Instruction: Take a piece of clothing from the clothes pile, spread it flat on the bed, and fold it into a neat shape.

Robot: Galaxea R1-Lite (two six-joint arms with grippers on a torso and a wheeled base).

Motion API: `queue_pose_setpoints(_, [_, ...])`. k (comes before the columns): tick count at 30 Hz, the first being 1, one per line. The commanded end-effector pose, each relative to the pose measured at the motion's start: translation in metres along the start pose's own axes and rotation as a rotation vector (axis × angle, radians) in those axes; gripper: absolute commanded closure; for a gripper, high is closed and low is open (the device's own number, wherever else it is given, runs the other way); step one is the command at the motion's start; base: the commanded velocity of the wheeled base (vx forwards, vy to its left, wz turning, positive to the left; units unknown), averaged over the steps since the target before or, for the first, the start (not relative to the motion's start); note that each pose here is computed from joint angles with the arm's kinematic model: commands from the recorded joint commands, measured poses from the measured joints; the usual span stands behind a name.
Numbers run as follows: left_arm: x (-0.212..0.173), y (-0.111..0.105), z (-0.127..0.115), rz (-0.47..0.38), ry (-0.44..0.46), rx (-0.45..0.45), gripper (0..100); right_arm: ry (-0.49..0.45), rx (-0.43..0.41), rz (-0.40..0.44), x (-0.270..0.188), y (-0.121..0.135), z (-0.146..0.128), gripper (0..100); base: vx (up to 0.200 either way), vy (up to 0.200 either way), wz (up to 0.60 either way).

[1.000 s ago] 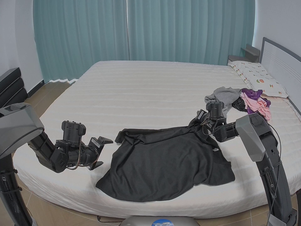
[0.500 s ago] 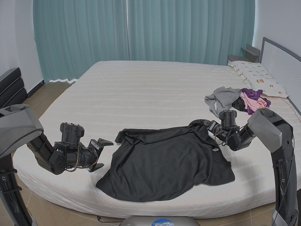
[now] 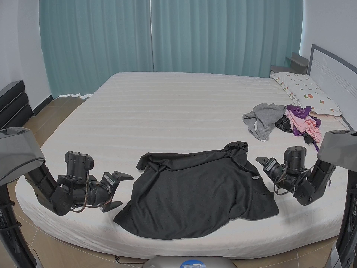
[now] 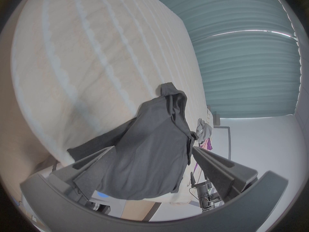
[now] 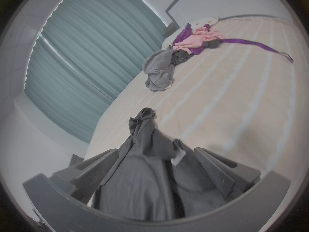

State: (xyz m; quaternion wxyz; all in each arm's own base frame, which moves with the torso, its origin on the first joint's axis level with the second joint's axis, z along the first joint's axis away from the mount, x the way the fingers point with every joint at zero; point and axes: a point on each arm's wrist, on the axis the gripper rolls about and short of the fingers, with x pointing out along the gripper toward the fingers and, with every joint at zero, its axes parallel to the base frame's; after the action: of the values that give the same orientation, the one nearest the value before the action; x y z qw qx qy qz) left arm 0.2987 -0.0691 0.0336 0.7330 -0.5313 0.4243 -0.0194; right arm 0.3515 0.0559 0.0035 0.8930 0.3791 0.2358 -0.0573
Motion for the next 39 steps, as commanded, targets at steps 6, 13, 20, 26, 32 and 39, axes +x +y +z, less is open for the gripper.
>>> queue_pose_setpoints(6, [-0.038, 0.013, -0.027, -0.030, 0.075, -0.036, 0, 0.046, 0.190, 0.109, -0.075, -0.026, -0.003, 0, 0.000, 0.000, 0.00])
queue_pose_setpoints(13, [-0.036, 0.013, -0.027, -0.029, 0.076, -0.036, 0, 0.063, 0.214, 0.096, -0.075, -0.032, -0.002, 0, 0.000, -0.143, 0.00])
queue_pose_setpoints(20, [-0.035, 0.013, -0.026, -0.023, 0.067, -0.033, 0, 0.089, 0.212, 0.063, -0.067, -0.040, -0.010, 0, 0.000, -0.200, 0.00])
queue_pose_setpoints(26, [-0.036, 0.016, -0.027, -0.015, 0.068, -0.025, 0, 0.086, 0.211, 0.070, -0.067, -0.042, -0.011, 0, 0.000, -0.100, 0.00])
queue_pose_setpoints(32, [-0.037, 0.015, -0.026, -0.013, 0.046, -0.024, 0, 0.113, 0.204, 0.056, -0.064, -0.045, -0.018, 0, 0.000, 0.000, 0.00])
queue_pose_setpoints(39, [-0.036, 0.031, -0.027, 0.099, -0.076, -0.034, 0, 0.115, 0.199, 0.066, -0.063, -0.047, -0.022, 0, 0.000, 0.000, 0.00])
